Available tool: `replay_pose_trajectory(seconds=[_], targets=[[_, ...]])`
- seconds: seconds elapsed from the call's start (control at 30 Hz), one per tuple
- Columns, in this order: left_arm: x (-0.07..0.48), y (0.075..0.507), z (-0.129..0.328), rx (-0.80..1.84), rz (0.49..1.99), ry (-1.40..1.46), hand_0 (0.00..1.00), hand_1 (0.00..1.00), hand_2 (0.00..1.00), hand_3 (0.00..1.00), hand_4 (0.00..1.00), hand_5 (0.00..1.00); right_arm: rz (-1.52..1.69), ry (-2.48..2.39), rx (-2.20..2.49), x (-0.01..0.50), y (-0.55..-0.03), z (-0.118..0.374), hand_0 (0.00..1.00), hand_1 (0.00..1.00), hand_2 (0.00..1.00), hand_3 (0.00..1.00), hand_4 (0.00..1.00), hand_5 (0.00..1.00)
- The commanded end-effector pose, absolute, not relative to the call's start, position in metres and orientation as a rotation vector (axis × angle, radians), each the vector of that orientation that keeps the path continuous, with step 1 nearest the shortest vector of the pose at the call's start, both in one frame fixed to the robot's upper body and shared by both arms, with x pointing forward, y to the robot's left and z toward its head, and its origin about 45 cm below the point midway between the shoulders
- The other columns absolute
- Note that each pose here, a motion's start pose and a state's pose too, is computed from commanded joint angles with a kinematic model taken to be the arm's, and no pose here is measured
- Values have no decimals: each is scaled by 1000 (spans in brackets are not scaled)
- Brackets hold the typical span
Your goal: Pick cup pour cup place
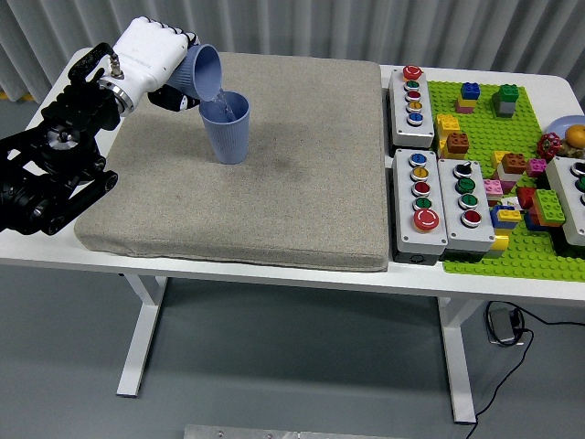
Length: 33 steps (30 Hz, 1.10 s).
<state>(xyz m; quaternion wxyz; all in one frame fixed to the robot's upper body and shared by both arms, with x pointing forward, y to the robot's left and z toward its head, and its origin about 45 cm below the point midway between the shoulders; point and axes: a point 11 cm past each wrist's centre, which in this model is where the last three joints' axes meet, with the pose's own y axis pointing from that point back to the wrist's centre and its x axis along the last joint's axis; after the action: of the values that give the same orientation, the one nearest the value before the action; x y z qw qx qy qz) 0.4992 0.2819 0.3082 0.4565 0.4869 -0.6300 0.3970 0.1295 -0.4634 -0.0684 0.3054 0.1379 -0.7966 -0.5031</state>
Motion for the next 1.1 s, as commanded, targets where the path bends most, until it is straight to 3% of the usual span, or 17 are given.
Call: replay_pose_trajectory(seconds=[1.1], targets=[[503,266,309,1308,841,-1690,509,524,541,546,760,199,-1337,-2120,366,133,-464,-67,669,548,494,539,2,263]])
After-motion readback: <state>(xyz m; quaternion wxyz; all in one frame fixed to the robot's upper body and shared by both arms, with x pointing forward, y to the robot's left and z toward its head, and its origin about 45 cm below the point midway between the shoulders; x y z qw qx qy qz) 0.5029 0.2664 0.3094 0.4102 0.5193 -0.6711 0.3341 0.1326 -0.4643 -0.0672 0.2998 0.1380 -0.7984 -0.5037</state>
